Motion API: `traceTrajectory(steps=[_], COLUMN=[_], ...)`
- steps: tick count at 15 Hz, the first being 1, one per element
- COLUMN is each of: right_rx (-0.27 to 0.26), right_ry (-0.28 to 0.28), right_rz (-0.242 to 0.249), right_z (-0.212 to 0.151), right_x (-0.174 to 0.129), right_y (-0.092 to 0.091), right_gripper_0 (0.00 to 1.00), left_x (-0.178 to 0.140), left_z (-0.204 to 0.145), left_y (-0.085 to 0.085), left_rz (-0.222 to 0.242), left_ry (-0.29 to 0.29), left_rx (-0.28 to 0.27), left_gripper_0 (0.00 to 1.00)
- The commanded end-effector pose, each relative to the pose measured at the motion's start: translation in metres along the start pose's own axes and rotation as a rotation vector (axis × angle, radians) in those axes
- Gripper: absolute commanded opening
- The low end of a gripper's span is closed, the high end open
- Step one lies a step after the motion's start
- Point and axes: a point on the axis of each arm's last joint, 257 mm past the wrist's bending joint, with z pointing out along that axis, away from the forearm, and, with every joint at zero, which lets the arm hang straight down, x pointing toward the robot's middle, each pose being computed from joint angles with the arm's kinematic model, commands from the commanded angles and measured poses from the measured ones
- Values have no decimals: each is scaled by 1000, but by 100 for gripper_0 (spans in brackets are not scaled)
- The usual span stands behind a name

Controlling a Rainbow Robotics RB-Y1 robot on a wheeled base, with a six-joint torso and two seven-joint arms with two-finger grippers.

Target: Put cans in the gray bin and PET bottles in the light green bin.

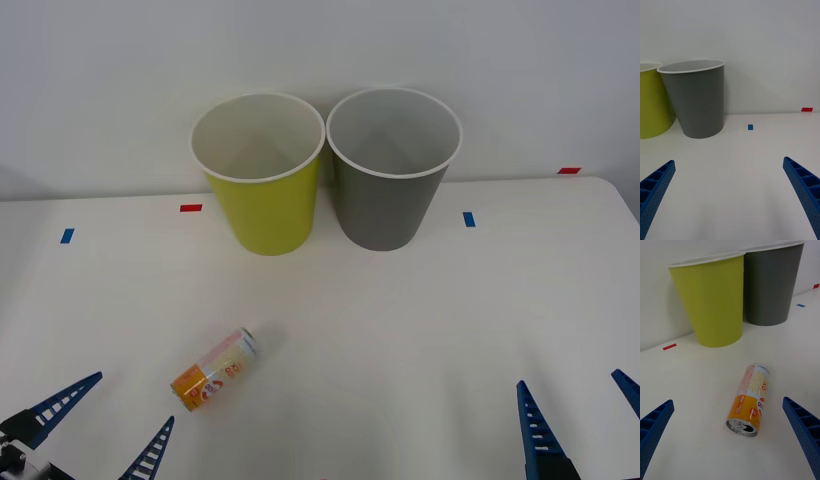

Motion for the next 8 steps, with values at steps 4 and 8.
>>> traceTrajectory(steps=[4, 8], right_rx=[0, 0], right_ry=[0, 0], right_rz=[0, 0], right_z=[0, 0], right_x=[0, 0], right_y=[0, 0], right_gripper_0=[100, 100], left_x=[-1, 2], left_z=[30, 51], left_y=[-2, -15], left_rz=[83, 117], left_ry=[85, 147], left_rx=[65, 142], left_gripper_0=[100, 100])
